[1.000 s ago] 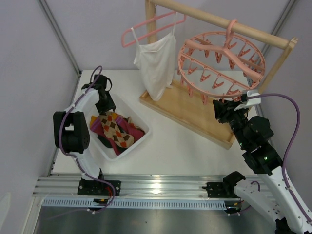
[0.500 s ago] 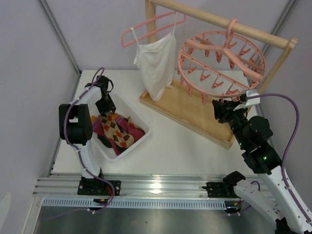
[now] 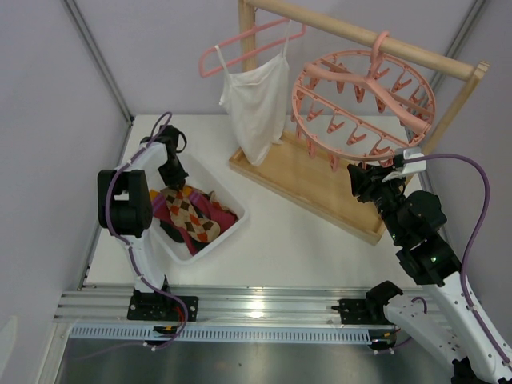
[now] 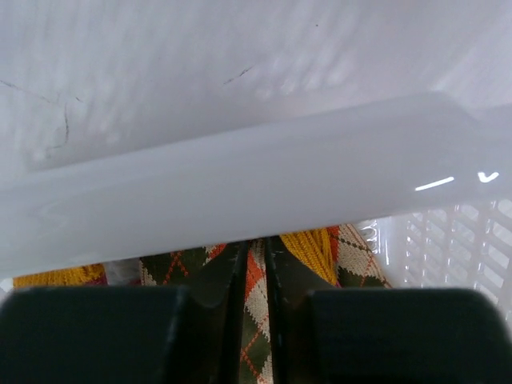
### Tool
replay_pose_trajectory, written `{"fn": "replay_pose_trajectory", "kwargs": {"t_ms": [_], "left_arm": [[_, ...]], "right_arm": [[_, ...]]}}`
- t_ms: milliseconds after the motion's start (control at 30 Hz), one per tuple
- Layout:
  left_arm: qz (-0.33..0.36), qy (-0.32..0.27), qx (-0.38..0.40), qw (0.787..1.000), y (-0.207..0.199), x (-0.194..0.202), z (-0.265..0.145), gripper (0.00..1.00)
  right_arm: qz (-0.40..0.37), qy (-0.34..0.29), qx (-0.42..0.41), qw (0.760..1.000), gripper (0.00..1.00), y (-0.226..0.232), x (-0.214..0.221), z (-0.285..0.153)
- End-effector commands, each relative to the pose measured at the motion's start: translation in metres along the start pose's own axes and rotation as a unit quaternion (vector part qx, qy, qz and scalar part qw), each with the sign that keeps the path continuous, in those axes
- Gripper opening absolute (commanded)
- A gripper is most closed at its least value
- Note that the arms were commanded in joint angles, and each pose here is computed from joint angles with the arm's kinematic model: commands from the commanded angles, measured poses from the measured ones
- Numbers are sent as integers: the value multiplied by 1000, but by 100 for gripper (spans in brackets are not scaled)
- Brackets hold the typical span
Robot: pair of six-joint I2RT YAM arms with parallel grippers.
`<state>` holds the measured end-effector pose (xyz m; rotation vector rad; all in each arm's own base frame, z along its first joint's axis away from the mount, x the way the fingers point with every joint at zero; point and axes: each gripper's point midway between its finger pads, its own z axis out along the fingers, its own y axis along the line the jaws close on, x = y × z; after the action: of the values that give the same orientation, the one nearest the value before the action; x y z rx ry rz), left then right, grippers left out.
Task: Clip the socks to the hanger
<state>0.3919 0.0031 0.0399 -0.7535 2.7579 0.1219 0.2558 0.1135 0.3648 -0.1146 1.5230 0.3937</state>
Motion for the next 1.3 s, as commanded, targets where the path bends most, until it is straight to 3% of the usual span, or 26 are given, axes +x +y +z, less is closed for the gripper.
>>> {"fn": "replay_pose_trajectory", "kwargs": {"t_ms": [0,100,467,667,800,933,1033,1133,1200,1267], "left_arm": [[-1,-16,-19,1000,8,-9,-3,9],[3,-24,-27,999,14,-9,-8,1],[-13,-147,49,988,18,-15,-102,1],[67,-222,152,961,-19,15,-161,1],[127,-315,230,912,-38,35,-230,1],[172,-407,359,822,-56,56,-316,1],[205,-444,436,756,-58,76,-371,1],[232,-461,484,707,-57,90,-414,1],[235,-465,490,699,-55,92,-418,1],[225,-463,467,719,-52,88,-402,1]], "right_arm": [[-2,20,-10,1000,2,3,12,-3],[-1,21,-10,1000,2,3,13,-3],[2,19,-10,1000,2,3,10,-4],[6,15,-19,1000,0,7,2,-4],[15,12,-11,1000,0,6,-3,-5],[27,10,-9,1000,0,8,-11,-3],[41,12,0,999,0,7,-15,-3],[53,20,17,998,0,2,-12,-2],[53,29,17,998,0,2,-5,0],[56,37,17,998,0,2,3,1]]}}
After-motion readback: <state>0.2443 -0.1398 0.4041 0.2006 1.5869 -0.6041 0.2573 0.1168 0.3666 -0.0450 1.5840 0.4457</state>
